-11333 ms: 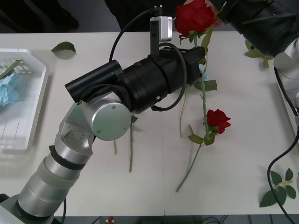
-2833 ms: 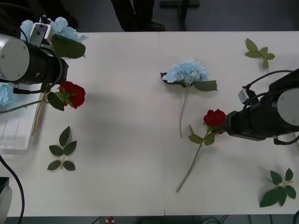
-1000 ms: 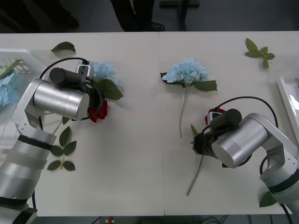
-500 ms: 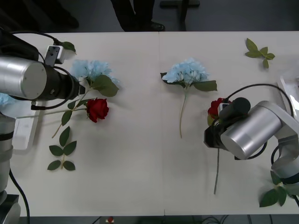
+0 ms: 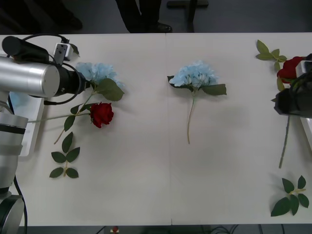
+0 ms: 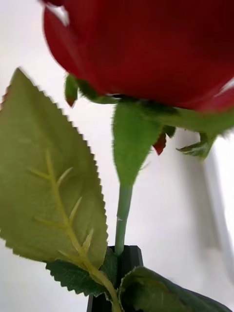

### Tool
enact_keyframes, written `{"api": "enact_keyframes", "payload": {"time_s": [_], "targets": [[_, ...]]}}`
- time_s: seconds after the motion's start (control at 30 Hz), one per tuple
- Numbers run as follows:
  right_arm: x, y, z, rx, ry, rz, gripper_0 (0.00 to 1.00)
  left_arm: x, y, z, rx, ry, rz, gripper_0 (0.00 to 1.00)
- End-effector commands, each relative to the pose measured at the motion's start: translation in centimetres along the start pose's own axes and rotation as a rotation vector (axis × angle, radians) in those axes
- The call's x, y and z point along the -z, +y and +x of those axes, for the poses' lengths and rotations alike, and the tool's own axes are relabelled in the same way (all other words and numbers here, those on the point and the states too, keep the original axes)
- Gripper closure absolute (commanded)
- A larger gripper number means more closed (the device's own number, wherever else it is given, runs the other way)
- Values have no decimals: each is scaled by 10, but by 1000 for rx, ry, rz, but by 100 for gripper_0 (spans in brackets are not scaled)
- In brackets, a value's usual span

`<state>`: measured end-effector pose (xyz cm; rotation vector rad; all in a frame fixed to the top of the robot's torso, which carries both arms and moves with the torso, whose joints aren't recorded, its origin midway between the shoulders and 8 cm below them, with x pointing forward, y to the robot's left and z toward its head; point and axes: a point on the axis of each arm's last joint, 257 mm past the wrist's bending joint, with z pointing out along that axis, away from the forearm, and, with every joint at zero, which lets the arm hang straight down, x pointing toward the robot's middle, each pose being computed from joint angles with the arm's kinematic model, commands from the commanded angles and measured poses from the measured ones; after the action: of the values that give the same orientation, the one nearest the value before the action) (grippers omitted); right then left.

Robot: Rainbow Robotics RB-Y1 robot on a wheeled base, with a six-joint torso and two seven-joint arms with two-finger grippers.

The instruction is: Place the red flowers into the right box and the blue flowers into the left box. If a person shows an open palm, hand one flower to the person first, then continue sorting.

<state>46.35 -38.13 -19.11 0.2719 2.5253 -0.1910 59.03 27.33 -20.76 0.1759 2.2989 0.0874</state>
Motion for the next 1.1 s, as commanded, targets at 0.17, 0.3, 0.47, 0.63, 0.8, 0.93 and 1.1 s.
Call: {"api": "enact_keyframes", "payload": {"time_s": [0.17, 0.3, 0.47, 0.63, 0.8, 0.93, 1.1], "targets": [[11, -105, -57, 113, -21, 189, 100, -15, -28, 10, -162, 25, 0, 0], [6, -153, -70, 113, -6, 267, 100, -24, -28, 27, -191, 65, -6, 0], [-4, -199, -80, 100, 1, 317, 100, -34, -29, 39, -217, 82, -18, 20], [-19, -230, -85, 73, -9, 338, 100, -47, -33, 46, -219, 75, -18, 93], [-36, -247, -88, 57, -40, 338, 100, -47, -36, 46, -209, 75, -14, 100], [-42, -249, -88, 63, -52, 334, 100, -43, -38, 39, -200, 56, -10, 100], [-41, -250, -89, 76, -52, 336, 84, -27, -43, 18, -155, 21, 9, 100]]}}
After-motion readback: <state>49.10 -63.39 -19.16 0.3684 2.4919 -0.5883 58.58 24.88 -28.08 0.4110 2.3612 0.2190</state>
